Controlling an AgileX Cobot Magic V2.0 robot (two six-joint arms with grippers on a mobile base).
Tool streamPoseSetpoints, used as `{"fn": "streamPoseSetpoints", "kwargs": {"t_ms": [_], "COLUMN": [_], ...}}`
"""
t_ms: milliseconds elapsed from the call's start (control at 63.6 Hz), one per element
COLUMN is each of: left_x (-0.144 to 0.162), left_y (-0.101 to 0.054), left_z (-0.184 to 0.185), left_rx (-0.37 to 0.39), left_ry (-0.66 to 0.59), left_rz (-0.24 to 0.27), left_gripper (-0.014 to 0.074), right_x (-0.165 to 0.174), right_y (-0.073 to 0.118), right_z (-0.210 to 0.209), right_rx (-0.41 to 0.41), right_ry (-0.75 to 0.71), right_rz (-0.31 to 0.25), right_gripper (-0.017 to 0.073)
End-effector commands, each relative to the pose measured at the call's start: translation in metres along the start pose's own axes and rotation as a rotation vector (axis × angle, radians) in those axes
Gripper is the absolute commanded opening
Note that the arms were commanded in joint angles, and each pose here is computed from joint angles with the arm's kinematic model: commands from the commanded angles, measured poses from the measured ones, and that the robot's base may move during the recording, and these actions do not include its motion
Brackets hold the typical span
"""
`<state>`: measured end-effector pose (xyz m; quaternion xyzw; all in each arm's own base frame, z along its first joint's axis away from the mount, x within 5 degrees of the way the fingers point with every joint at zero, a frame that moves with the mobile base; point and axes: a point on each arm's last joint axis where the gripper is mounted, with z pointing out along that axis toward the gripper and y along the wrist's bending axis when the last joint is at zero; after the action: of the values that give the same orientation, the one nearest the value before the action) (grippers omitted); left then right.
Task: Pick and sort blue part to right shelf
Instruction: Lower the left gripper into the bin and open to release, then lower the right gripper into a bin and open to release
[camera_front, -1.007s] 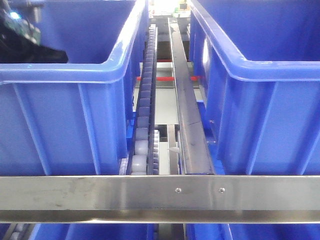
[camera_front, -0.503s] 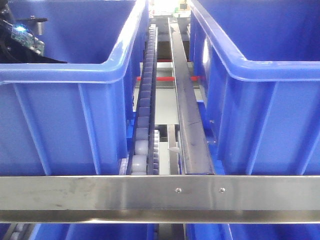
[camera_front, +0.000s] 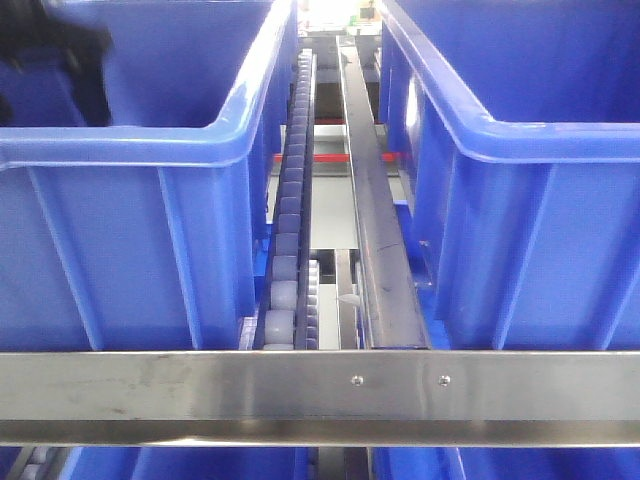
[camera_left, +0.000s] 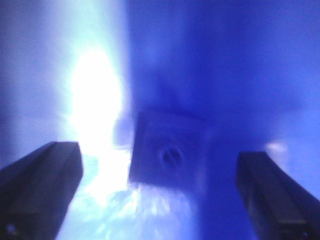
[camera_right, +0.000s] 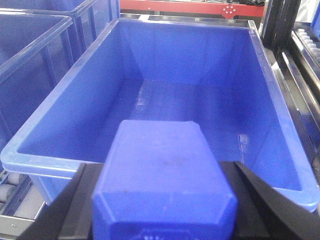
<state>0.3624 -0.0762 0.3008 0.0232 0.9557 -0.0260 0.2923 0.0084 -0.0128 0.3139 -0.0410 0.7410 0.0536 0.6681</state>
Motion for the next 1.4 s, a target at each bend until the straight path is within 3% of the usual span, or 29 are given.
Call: {"fn": "streamPoseSetpoints", "kwargs": {"t_ms": [0, 236, 378, 708, 1038, 1227, 1384], "left_x": [-0.005, 0.033, 0.066, 0.138, 0.176, 0.183, 0.189], "left_y": [-0.002, 0.005, 0.012, 0.028, 0.038, 0.039, 0.041], "left_z": [-0.054, -0.109, -0.133, -0.175, -0.198, -0.205, -0.209], "left_rx": [0.034, 0.068, 0.092, 0.107, 0.103, 0.103, 0.098], "left_ry": [-0.169, -0.323, -0.435, -0.681, -0.793, -0.814, -0.804], "left_rz": [0.010, 0.013, 0.012, 0.042, 0.051, 0.047, 0.043], "left_gripper": [0.0503, 0.0232, 0.0122, 0.0125, 0.0125, 0.0125, 0.0125], "right_x": [-0.015, -0.016, -0.016, -0.053, -0.105, -0.103, -0.083], "right_y": [0.001, 0.001, 0.001, 0.011, 0.030, 0.030, 0.017], "right_z": [-0.001, -0.001, 0.001, 0.049, 0.160, 0.237, 0.299], "right_rx": [-0.009, -0.010, -0.009, -0.005, 0.036, 0.104, 0.114], "right_ry": [-0.096, -0.096, -0.088, 0.084, 0.399, 0.602, 0.744], "right_rz": [-0.015, -0.015, -0.016, -0.034, -0.009, -0.031, -0.044], "right_gripper": [0.0257, 0.0257, 0.0254, 0.0253, 0.0253, 0.0253, 0.0253]}}
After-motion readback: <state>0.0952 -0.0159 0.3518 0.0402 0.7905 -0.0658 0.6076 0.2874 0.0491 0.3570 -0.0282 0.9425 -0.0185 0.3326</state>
